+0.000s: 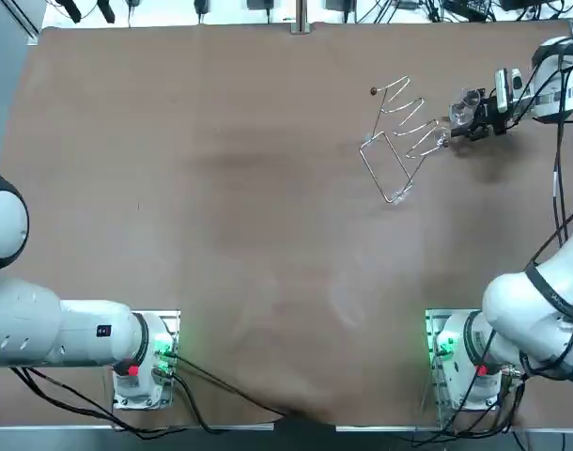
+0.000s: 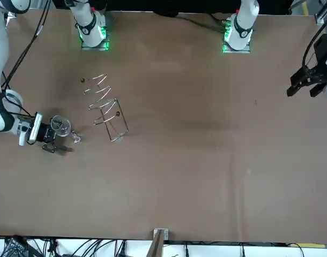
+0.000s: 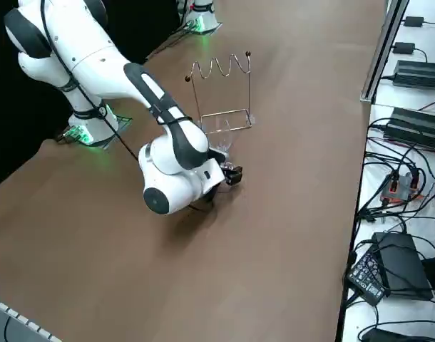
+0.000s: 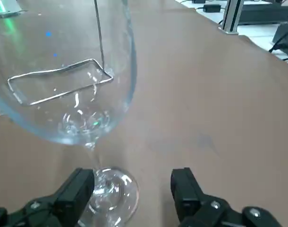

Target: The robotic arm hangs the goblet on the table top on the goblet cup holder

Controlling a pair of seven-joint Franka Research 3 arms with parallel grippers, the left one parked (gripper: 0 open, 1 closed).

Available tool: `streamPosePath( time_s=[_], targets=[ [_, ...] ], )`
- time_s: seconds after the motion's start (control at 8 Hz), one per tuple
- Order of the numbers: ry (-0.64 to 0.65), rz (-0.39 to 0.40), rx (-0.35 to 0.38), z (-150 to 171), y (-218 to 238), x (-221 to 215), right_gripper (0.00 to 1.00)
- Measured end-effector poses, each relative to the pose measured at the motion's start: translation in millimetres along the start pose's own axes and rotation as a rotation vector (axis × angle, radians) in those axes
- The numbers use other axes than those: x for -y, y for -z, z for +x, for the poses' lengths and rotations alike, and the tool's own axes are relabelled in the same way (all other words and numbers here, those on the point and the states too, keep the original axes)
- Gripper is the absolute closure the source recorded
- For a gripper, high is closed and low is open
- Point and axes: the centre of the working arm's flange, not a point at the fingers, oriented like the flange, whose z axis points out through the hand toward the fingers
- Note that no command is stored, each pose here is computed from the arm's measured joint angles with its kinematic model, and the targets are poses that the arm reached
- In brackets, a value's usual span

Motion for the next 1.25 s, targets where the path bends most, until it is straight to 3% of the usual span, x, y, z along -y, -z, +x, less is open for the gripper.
streamPosePath(
  time_s=[1.25],
  targets=[
    [0.010, 0.006, -0.027, 8.3, -21.2, 0.2, 0.00]
  ],
)
